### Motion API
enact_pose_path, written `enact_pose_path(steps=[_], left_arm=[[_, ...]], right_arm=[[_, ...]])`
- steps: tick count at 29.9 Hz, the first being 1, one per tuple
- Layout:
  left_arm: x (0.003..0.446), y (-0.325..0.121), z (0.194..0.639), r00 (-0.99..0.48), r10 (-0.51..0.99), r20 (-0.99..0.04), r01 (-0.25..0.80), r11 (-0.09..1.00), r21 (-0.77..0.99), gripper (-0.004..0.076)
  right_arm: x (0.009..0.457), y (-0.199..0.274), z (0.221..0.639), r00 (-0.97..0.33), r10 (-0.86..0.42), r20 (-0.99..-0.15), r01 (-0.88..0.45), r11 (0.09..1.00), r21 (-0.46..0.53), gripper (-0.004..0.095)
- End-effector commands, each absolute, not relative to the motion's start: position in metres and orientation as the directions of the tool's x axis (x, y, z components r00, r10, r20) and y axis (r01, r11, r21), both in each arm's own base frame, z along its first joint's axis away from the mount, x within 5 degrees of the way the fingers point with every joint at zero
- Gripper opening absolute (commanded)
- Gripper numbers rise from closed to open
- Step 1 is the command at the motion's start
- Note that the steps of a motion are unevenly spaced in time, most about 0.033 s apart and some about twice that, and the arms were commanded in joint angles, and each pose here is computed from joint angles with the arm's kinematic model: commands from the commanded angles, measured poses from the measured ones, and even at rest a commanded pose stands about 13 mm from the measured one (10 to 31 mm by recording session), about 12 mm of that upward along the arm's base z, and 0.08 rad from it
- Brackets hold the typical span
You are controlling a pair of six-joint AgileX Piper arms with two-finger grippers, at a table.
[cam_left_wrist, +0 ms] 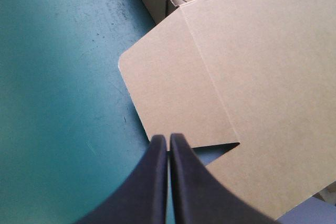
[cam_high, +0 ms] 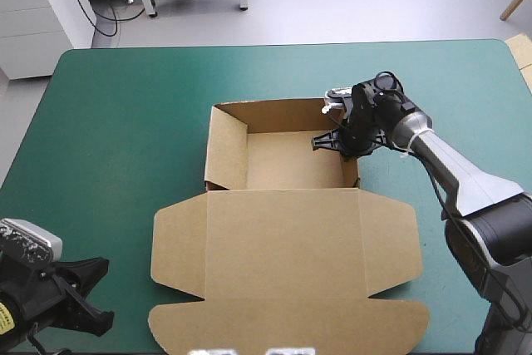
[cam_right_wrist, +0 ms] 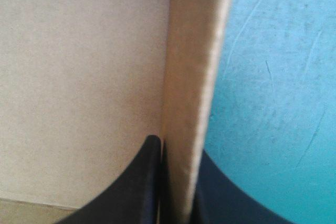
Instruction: Fold the box
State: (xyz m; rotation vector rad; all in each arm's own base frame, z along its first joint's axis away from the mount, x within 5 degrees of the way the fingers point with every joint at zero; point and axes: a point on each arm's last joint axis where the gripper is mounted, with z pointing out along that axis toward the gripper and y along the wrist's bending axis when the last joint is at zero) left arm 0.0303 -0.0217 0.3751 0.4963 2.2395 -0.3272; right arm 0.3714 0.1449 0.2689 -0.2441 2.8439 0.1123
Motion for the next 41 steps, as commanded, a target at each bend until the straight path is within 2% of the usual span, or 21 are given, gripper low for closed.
enact_pose_path(steps=[1, 6, 9, 13, 16, 21, 25, 28, 33, 35, 38, 41], left_arm=[[0.032, -0.024, 0.383, -0.58, 0.224, -0.783, 0.46, 0.883, -0.089, -0.0008], [0.032, -0.024, 0.383, -0.581, 0.225, -0.782, 0.46, 0.883, -0.089, -0.0008], [0.032, -0.024, 0.383, -0.582, 0.225, -0.782, 0.46, 0.883, -0.089, -0.0008], [0.031, -0.024, 0.382, -0.591, 0.231, -0.773, 0.459, 0.884, -0.087, -0.0008], [0.031, -0.023, 0.382, -0.591, 0.232, -0.773, 0.458, 0.885, -0.085, -0.0008], [0.03, -0.023, 0.381, -0.597, 0.242, -0.765, 0.463, 0.883, -0.082, -0.0008], [0.03, -0.023, 0.38, -0.602, 0.245, -0.76, 0.463, 0.883, -0.082, -0.0008], [0.03, -0.023, 0.38, -0.602, 0.245, -0.76, 0.463, 0.883, -0.082, -0.0008], [0.03, -0.023, 0.38, -0.602, 0.245, -0.76, 0.463, 0.883, -0.082, -0.0008], [0.03, -0.023, 0.38, -0.602, 0.245, -0.76, 0.463, 0.883, -0.082, -0.0008], [0.03, -0.023, 0.38, -0.602, 0.246, -0.76, 0.462, 0.883, -0.08, -0.0008], [0.03, -0.023, 0.38, -0.602, 0.246, -0.76, 0.462, 0.883, -0.08, -0.0008]], right_arm=[[0.365, 0.141, 0.303, -0.912, -0.143, -0.384, -0.182, 0.981, 0.068, -0.0021], [0.365, 0.14, 0.304, -0.911, -0.155, -0.383, -0.192, 0.979, 0.061, -0.0021], [0.369, 0.131, 0.308, -0.902, -0.171, -0.396, -0.191, 0.982, 0.011, -0.0021], [0.379, 0.095, 0.322, -0.897, -0.193, -0.398, -0.17, 0.981, -0.091, -0.0021], [0.388, 0.053, 0.333, -0.896, -0.127, -0.425, -0.073, 0.987, -0.141, -0.0021], [0.398, -0.022, 0.341, -0.867, 0.031, -0.498, 0.105, 0.987, -0.122, -0.0021], [0.398, -0.064, 0.335, -0.852, 0.156, -0.5, 0.215, 0.975, -0.063, -0.0021], [0.399, -0.08, 0.327, -0.86, 0.17, -0.481, 0.219, 0.974, -0.049, -0.0021], [0.401, -0.093, 0.324, -0.864, 0.127, -0.487, 0.203, 0.973, -0.107, -0.0008], [0.401, -0.095, 0.324, -0.86, 0.126, -0.494, 0.207, 0.972, -0.112, 0.0033], [0.401, -0.096, 0.324, -0.858, 0.121, -0.5, 0.207, 0.971, -0.119, 0.0176], [0.4, -0.096, 0.324, -0.869, 0.108, -0.484, 0.196, 0.971, -0.136, 0.0434]])
